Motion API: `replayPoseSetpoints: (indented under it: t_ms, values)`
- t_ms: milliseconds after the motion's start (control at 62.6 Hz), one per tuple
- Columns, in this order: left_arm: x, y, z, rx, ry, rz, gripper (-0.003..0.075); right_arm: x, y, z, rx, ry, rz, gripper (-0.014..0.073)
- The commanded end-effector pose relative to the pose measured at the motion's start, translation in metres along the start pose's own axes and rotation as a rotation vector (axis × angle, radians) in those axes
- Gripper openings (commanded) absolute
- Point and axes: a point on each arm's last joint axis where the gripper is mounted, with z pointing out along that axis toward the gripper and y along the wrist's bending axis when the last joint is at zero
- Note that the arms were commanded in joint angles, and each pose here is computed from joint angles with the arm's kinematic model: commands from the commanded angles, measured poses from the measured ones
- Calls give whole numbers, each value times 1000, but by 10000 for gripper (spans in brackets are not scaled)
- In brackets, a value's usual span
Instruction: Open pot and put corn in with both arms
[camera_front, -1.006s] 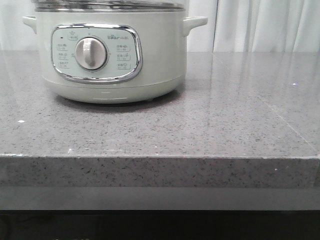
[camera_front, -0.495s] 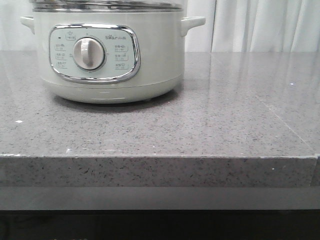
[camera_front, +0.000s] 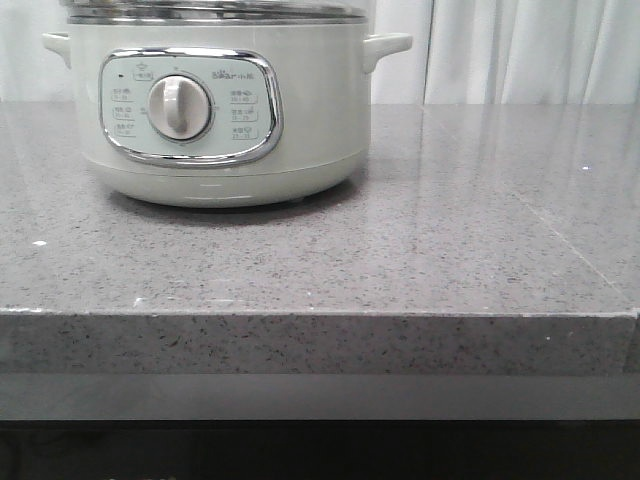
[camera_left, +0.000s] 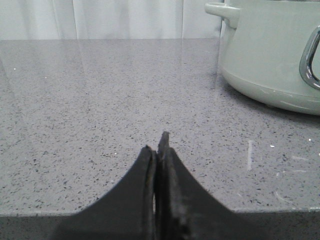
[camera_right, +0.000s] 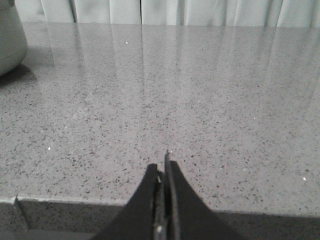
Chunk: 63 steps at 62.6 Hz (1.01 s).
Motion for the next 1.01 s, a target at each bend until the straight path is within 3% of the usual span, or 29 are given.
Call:
replayPoseSetpoints:
  t_ms: [0,990]
  values:
    - [-5,1,-1,-9,-90,-1,-20,-11,0,-3,8,-99,-1,-121]
    - [-4,1,-1,-9,-88,-2,-20,-10,0,-3,7,-88,-1,-121]
